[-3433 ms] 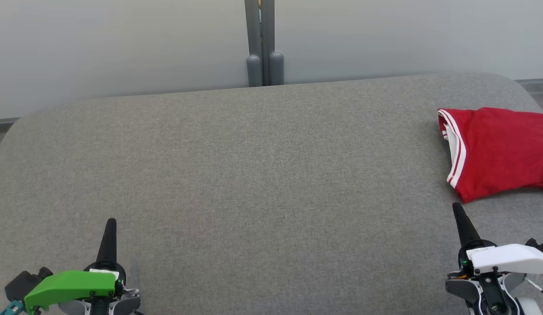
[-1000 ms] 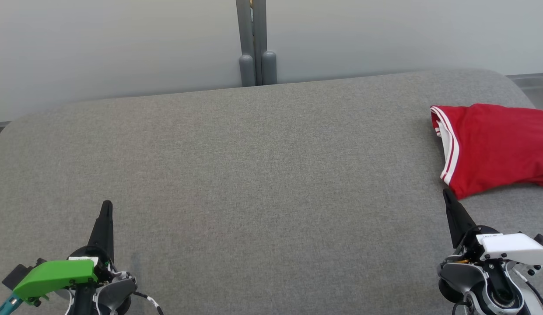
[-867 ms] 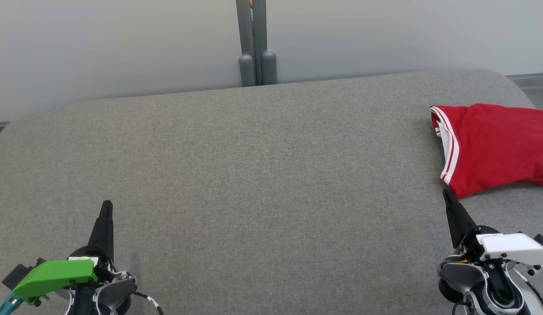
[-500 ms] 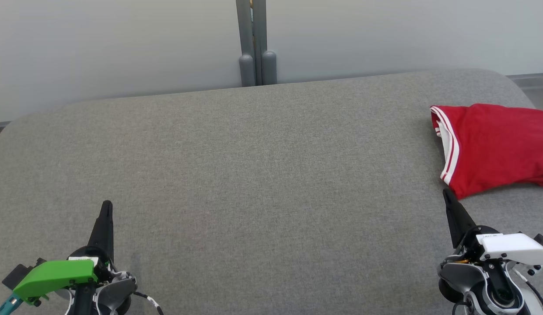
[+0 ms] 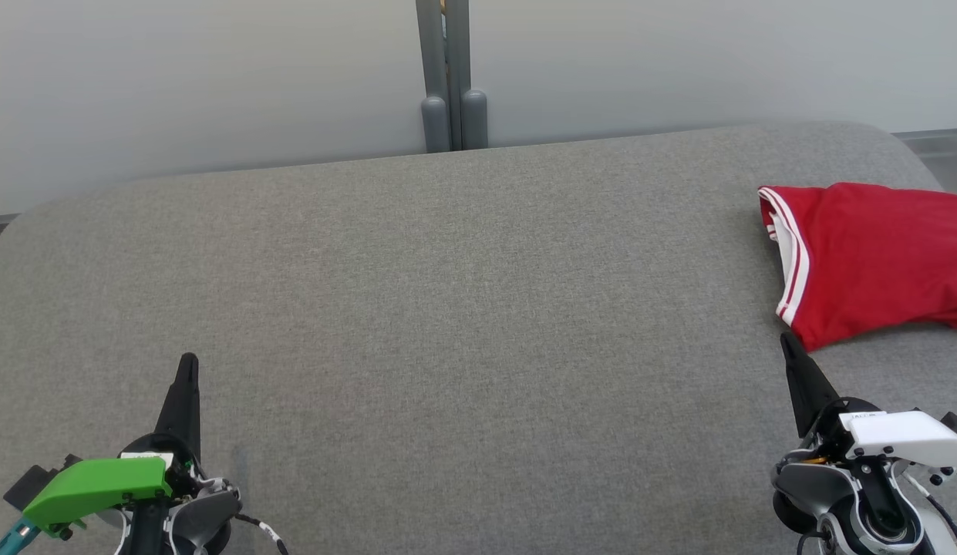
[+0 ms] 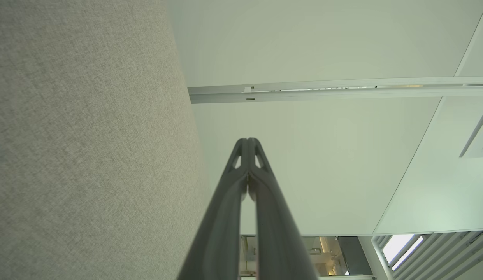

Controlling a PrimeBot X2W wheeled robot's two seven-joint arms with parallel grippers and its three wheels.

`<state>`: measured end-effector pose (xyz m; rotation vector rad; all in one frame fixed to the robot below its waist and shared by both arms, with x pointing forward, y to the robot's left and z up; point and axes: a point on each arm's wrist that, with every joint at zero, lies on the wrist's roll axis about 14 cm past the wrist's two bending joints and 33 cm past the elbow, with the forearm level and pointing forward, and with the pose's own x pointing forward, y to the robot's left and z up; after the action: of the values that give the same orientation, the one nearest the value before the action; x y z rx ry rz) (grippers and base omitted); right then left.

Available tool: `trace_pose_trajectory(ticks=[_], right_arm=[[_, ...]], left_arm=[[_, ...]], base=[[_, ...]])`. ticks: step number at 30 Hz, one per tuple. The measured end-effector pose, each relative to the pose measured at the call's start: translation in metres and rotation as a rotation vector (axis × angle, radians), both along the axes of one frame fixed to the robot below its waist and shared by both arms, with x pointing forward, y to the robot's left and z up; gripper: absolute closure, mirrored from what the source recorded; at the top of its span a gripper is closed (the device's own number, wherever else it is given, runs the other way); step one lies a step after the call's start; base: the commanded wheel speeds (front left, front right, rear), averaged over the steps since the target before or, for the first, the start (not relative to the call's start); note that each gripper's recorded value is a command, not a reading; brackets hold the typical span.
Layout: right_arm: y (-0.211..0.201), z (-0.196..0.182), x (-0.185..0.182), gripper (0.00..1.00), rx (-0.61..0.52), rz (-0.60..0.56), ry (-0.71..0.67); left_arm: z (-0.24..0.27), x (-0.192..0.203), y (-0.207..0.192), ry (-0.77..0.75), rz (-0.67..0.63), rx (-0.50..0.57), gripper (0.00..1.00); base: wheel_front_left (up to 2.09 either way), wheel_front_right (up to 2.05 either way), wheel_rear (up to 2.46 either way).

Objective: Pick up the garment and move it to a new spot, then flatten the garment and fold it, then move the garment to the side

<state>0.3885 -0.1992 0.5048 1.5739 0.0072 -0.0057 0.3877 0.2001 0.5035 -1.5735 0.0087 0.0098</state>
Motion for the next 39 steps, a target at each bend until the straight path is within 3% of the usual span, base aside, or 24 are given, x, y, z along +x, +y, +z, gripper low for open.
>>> trace_pose_trajectory(ticks=[39], right_arm=[[0.0000,0.0001,0.0000,1.00,0.000,0.000,0.000]], left_arm=[[0.0001,0.0000,0.0000,0.000,0.000,0.000,1.00]], base=[[0.00,0.00,0.00]])
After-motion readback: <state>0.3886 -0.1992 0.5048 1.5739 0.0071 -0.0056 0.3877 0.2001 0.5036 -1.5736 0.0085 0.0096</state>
